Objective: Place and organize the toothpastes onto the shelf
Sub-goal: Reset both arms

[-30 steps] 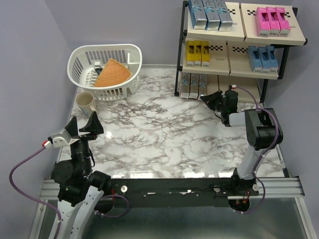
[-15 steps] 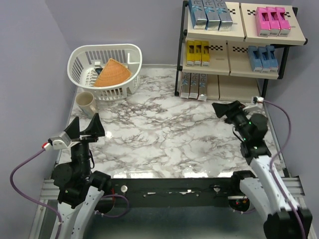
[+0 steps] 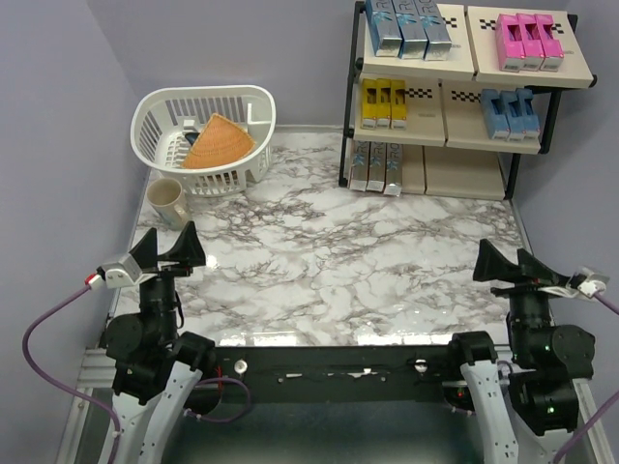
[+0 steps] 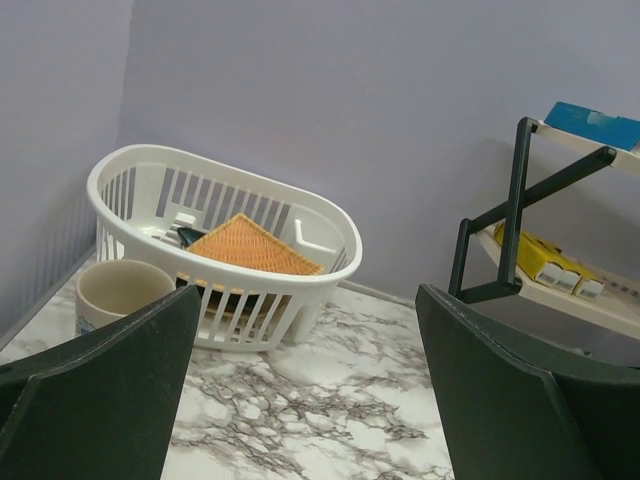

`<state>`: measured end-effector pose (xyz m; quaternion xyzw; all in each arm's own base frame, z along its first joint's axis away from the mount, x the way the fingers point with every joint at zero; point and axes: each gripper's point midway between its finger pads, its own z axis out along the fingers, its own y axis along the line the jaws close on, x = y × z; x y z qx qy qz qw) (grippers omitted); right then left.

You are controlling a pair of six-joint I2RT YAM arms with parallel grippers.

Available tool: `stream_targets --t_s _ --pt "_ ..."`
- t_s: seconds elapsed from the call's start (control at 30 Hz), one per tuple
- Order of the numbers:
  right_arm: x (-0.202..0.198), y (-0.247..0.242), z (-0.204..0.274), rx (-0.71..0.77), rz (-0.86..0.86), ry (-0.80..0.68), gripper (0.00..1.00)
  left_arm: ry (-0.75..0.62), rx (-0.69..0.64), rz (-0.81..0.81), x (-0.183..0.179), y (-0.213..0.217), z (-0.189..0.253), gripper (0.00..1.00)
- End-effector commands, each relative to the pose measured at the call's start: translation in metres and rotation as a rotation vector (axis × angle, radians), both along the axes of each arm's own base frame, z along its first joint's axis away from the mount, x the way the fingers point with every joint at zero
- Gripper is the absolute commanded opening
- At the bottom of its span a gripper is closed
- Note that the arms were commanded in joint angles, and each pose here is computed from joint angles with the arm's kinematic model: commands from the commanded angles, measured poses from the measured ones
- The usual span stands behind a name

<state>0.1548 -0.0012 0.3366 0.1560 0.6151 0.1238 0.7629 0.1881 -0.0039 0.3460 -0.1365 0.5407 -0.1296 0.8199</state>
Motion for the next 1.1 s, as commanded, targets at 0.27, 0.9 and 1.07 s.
stream_targets --t_s 0.27,0.9,1.07 --pt "-0.037 -0.040 -0.024 -0.125 -0.204 -0.092 1.00 -0.095 -0.130 0.090 -0.025 0.028 0.004 0.99" --pt "-0.033 -0.031 -0.023 -0.149 -0.153 -0.104 1.00 -0.098 -0.235 0.215 -0.020 0.050 -0.003 0.99" --pt "-0.034 -0.031 -0.023 -0.146 -0.150 -0.104 1.00 -0.111 -0.246 0.189 -0.021 0.047 0.000 0.99"
